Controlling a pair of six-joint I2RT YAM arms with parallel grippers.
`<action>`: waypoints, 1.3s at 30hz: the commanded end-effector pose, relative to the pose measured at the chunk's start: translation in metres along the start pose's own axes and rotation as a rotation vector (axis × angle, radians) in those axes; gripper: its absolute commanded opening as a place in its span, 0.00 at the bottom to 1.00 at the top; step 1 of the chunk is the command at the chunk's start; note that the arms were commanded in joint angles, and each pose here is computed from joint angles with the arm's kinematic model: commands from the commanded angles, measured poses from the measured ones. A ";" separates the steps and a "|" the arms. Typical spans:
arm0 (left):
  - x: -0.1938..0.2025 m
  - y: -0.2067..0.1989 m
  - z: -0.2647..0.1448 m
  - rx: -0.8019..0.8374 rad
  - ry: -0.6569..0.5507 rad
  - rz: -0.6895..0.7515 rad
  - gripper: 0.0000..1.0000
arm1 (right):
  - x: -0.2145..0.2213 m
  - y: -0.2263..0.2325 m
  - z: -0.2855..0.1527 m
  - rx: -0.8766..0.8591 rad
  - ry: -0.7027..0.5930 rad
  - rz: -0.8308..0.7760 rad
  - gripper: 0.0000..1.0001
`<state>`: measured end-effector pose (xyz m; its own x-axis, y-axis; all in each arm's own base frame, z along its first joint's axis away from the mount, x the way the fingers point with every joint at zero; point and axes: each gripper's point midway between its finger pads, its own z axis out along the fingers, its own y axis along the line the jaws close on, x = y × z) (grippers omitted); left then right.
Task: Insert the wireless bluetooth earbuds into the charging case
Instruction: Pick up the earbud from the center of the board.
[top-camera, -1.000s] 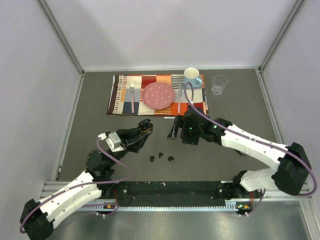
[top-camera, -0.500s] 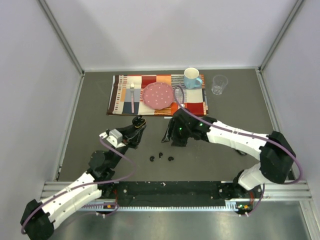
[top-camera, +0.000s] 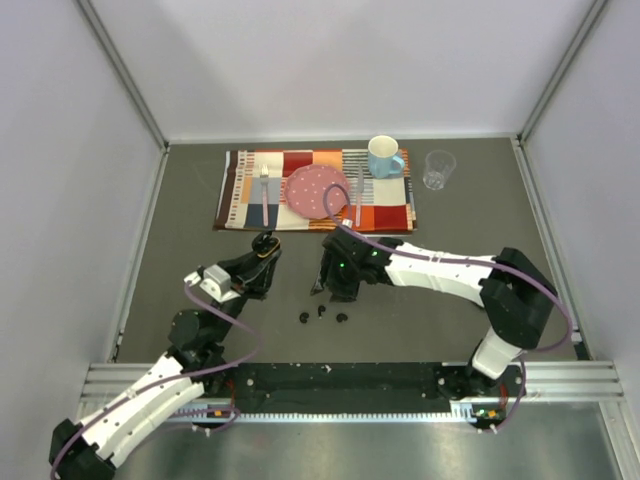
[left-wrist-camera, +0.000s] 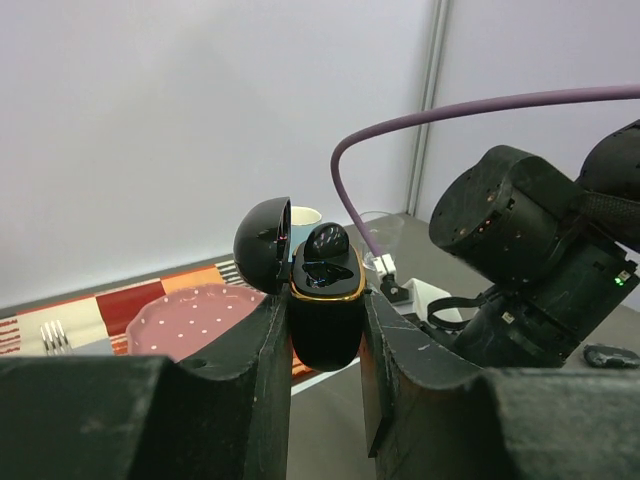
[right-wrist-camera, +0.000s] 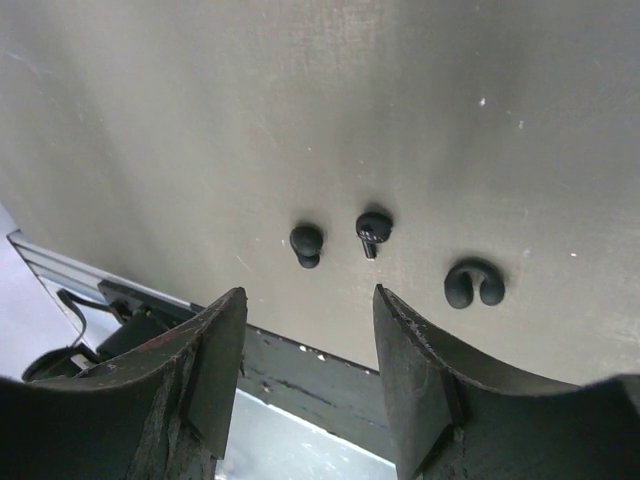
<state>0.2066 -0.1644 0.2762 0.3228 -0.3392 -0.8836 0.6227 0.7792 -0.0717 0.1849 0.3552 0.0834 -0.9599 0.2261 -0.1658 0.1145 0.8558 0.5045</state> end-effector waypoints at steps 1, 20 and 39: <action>-0.001 0.000 -0.004 0.004 -0.006 -0.007 0.00 | -0.007 0.021 0.006 -0.026 -0.040 0.043 0.52; -0.015 0.001 -0.003 0.000 -0.020 0.032 0.00 | -0.041 -0.005 -0.020 0.098 -0.262 -0.024 0.64; -0.022 0.000 0.001 0.006 -0.029 0.035 0.00 | -0.053 -0.016 -0.098 -0.254 -0.297 0.186 0.99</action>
<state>0.2056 -0.1615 0.2644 0.3044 -0.2909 -0.9070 0.6110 0.7902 -0.0483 0.2029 0.2711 0.1259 -0.8222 0.5083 -0.2562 0.2722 0.7464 0.6073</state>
